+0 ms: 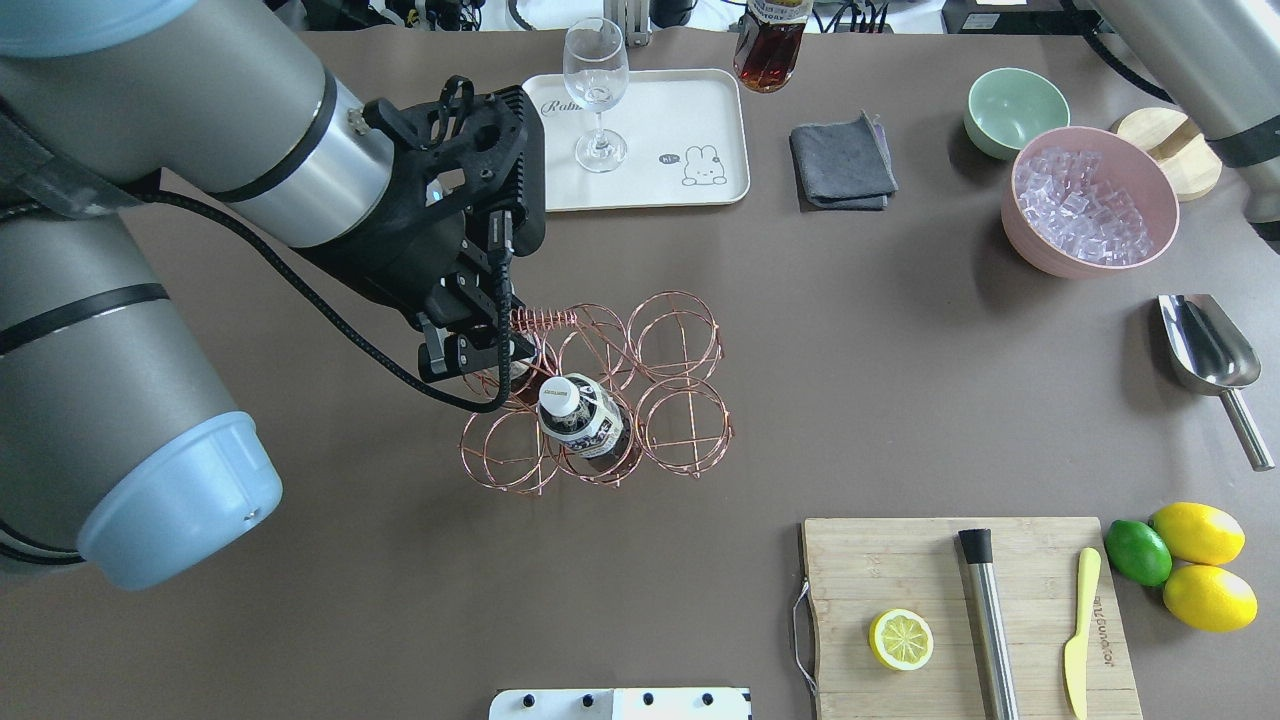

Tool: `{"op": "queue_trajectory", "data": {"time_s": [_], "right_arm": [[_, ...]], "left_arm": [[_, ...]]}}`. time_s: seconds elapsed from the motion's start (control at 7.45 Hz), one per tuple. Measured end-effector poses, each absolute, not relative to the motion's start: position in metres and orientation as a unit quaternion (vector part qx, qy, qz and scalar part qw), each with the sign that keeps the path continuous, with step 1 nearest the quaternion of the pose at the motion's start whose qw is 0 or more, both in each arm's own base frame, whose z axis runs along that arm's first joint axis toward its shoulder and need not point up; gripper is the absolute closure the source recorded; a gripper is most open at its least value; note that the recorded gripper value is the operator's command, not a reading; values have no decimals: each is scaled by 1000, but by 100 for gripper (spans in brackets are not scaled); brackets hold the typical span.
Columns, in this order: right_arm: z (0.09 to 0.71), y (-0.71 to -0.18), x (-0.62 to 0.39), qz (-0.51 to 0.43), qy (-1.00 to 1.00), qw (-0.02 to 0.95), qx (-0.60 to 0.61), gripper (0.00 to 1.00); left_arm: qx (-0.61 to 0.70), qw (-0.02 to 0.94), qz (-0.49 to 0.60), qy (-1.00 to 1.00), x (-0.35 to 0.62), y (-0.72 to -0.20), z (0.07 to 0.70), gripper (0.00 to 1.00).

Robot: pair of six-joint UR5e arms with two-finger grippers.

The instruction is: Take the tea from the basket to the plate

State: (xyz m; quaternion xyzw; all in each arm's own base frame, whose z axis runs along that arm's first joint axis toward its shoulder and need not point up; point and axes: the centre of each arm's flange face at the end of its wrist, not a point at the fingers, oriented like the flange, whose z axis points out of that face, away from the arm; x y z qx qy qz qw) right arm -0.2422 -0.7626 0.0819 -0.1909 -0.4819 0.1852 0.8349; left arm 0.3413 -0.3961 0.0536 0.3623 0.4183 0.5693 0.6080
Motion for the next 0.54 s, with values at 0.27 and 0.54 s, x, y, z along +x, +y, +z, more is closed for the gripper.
{"op": "queue_trajectory", "data": {"time_s": [0.27,0.54], "right_arm": [[120,-795,-278,159,-482,842,-183,100],[128,-802,-326,120,-482,855,-149,100]], "left_arm": [[372,613,561,414,318,-395,62,100],[372,627,544,416,284,-413,74,100]]}}
